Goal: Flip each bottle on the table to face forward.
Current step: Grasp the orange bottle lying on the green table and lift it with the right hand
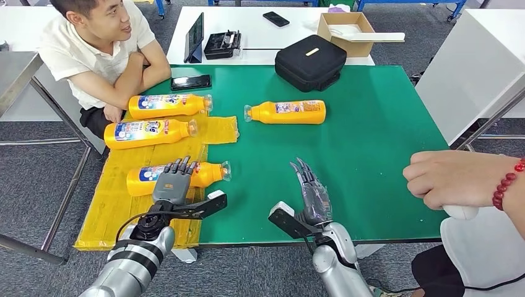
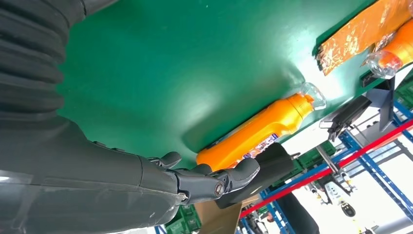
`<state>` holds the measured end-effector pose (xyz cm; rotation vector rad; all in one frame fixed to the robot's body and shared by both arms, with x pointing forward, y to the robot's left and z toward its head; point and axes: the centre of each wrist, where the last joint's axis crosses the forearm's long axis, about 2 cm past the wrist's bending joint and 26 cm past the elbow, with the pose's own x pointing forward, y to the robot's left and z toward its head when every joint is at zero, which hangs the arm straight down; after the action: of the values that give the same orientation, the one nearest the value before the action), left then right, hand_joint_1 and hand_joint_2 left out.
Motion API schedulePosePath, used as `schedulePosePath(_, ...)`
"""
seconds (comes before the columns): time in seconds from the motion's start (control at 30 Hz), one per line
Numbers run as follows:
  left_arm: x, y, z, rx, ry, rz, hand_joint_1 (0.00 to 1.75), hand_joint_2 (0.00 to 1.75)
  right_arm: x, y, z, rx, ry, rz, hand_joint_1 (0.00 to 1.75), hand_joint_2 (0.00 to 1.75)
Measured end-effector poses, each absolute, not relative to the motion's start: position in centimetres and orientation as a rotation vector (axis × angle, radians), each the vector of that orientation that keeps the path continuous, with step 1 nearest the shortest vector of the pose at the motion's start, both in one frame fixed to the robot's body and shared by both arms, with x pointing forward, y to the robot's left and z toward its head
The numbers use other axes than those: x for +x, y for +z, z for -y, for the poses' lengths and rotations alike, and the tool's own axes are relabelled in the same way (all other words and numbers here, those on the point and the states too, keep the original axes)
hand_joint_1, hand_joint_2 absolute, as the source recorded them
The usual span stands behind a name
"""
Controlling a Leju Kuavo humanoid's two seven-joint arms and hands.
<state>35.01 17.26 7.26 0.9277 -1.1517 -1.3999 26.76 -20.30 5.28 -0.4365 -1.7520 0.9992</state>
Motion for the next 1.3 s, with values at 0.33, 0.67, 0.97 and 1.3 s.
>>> schedulePosePath(0.33,36.0,7.3,-17.6,0.838,-1.469,1.121,0.0,1.75,27.6,4.8,20.7,-0.431,1.006,1.751,0.0,1.75)
schedulePosePath(0.67,34.5,7.2,-16.3,0.88,-1.398,1.299,0.0,1.75,26.9,4.2,21.1,-0.445,0.999,1.708,0.0,1.75)
schedulePosePath(0.97,31.8,8.2,-14.0,0.868,-1.335,1.502,0.0,1.75,25.9,3.9,21.4,-0.469,1.007,1.68,0.0,1.75)
schedulePosePath(1.3,28.7,12.0,-12.3,0.803,-1.1,1.859,0.0,1.75,24.6,4.1,21.5,-0.494,1.002,1.67,0.0,1.75)
